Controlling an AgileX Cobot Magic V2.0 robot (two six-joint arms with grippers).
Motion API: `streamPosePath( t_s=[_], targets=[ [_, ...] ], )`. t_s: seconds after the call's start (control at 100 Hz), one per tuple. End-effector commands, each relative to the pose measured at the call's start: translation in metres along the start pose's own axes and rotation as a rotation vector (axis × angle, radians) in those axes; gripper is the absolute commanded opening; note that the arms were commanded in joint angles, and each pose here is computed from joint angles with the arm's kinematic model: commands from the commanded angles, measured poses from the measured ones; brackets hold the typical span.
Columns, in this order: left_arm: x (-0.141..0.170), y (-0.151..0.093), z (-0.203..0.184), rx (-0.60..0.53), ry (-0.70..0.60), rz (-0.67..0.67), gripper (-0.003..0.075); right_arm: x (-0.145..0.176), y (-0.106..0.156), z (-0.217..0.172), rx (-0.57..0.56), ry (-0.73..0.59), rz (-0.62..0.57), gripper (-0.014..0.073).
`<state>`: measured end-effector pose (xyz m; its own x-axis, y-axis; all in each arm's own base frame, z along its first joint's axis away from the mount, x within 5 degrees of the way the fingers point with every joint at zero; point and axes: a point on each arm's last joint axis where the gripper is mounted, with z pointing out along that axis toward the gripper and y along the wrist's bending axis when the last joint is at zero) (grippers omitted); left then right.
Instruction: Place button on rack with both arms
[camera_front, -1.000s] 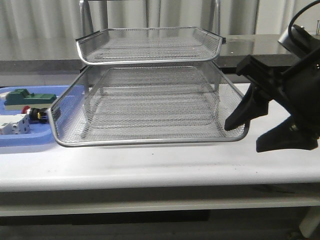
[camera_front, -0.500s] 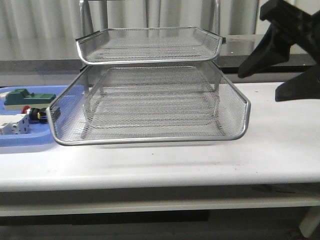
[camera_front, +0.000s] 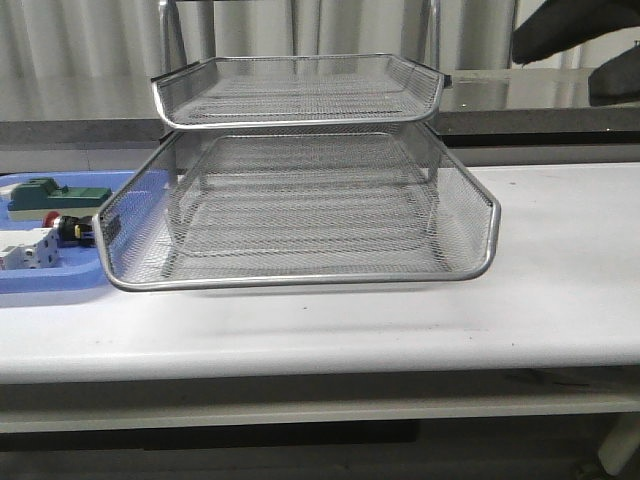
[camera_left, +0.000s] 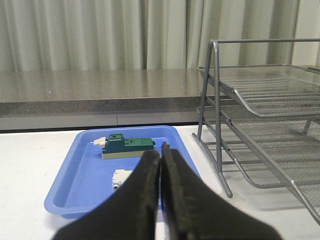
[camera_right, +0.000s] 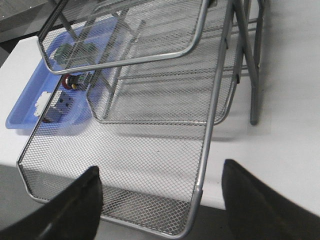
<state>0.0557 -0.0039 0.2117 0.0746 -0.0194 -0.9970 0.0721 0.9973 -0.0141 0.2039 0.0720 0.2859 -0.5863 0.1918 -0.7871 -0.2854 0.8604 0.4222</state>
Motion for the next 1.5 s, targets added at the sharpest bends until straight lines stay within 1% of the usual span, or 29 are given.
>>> streamPosePath(
  t_s=[0.0,0.12,0.17,0.26,0.27,0.28,0.35,0.37,0.39,0.44,0.46,0.48,0.51,0.53,0.54,0.55,0.58,0.62,0.65,0.73,0.78,0.92,1.06,1.18,1.33,1.49],
  targets=[
    [0.007,0.0,-0.002,0.006,-0.065,-0.008,0.0004,-0.019,0.009,-0.012,-0.023,-0.063,-0.06,0.0507],
    [0.007,0.0,-0.002,0.006,-0.065,-0.008,0.0004,-0.032,0.015,-0.02,-0.053,-0.033,-0.118,0.0507],
    [0.007,0.0,-0.002,0.006,-0.065,-0.008,0.0004,-0.036,0.017,-0.024,-0.056,-0.002,-0.156,0.0507],
    [0.007,0.0,-0.002,0.006,-0.065,-0.008,0.0004,-0.047,0.017,-0.033,-0.022,0.045,-0.195,0.0507],
    [0.007,0.0,-0.002,0.006,-0.065,-0.008,0.0004,-0.048,0.016,-0.034,-0.007,0.06,-0.225,0.0507],
    [0.007,0.0,-0.002,0.006,-0.065,-0.008,0.0004,-0.049,0.016,-0.035,-0.007,0.06,-0.206,0.0507],
    [0.007,0.0,-0.002,0.006,-0.065,-0.008,0.0004,-0.057,0.013,-0.044,0.073,0.114,-0.251,0.0507],
    [0.007,0.0,-0.002,0.006,-0.065,-0.008,0.0004,-0.057,0.012,-0.045,0.091,0.13,-0.242,0.0507],
    [0.007,0.0,-0.002,0.006,-0.065,-0.008,0.0004,-0.059,0.01,-0.048,0.129,0.15,-0.273,0.0507],
    [0.007,0.0,-0.002,0.006,-0.065,-0.008,0.0004,-0.062,0.007,-0.053,0.192,0.179,-0.261,0.0507],
    [0.007,0.0,-0.002,0.006,-0.065,-0.008,0.0004,-0.063,0.004,-0.056,0.237,0.194,-0.29,0.0507],
    [0.007,0.0,-0.002,0.006,-0.065,-0.008,0.0004,-0.064,0.002,-0.059,0.271,0.199,-0.292,0.0507],
    [0.007,0.0,-0.002,0.006,-0.065,-0.008,0.0004,-0.065,0.001,-0.062,0.305,0.195,-0.274,0.0507],
    [0.007,0.0,-0.002,0.006,-0.065,-0.008,0.0004,-0.066,-0.002,-0.065,0.343,0.194,-0.295,0.0507],
    [0.007,0.0,-0.002,0.006,-0.065,-0.008,0.0004,-0.066,-0.002,-0.065,0.345,0.189,-0.278,0.0507],
    [0.007,0.0,-0.002,0.006,-0.065,-0.008,0.0004,-0.067,-0.003,-0.068,0.371,0.186,-0.298,0.0507],
    [0.007,0.0,-0.002,0.006,-0.065,-0.008,0.0004,-0.067,-0.004,-0.072,0.397,0.169,-0.285,0.0507],
    [0.007,0.0,-0.002,0.006,-0.065,-0.008,0.0004,-0.069,-0.005,-0.08,0.445,0.146,-0.303,0.0507],
    [0.007,0.0,-0.002,0.006,-0.065,-0.008,0.0004,-0.07,-0.005,-0.085,0.462,0.123,-0.293,0.0507],
    [0.007,0.0,-0.002,0.006,-0.065,-0.008,0.0004,-0.072,-0.002,-0.1,0.505,0.053,-0.311,0.0507],
    [0.007,0.0,-0.002,0.006,-0.065,-0.008,0.0004,-0.072,0.001,-0.11,0.507,0.006,-0.314,0.0507],
    [0.007,0.0,-0.002,0.006,-0.065,-0.008,0.0004,-0.066,0.009,-0.129,0.497,-0.061,-0.314,0.0507],
    [0.007,0.0,-0.002,0.006,-0.065,-0.008,0.0004,-0.047,0.009,-0.14,0.486,-0.036,-0.288,0.0507],
    [0.007,0.0,-0.002,0.006,-0.065,-0.008,0.0004,-0.026,0.009,-0.142,0.446,-0.014,-0.246,0.0507],
    [0.007,0.0,-0.002,0.006,-0.065,-0.008,0.0004,-0.001,0.003,-0.141,0.428,-0.003,-0.228,0.0507],
    [0.007,0.0,-0.002,0.006,-0.065,-0.008,0.0004,0.014,-0.001,-0.138,0.425,0.02,-0.218,0.0507]
  ],
)
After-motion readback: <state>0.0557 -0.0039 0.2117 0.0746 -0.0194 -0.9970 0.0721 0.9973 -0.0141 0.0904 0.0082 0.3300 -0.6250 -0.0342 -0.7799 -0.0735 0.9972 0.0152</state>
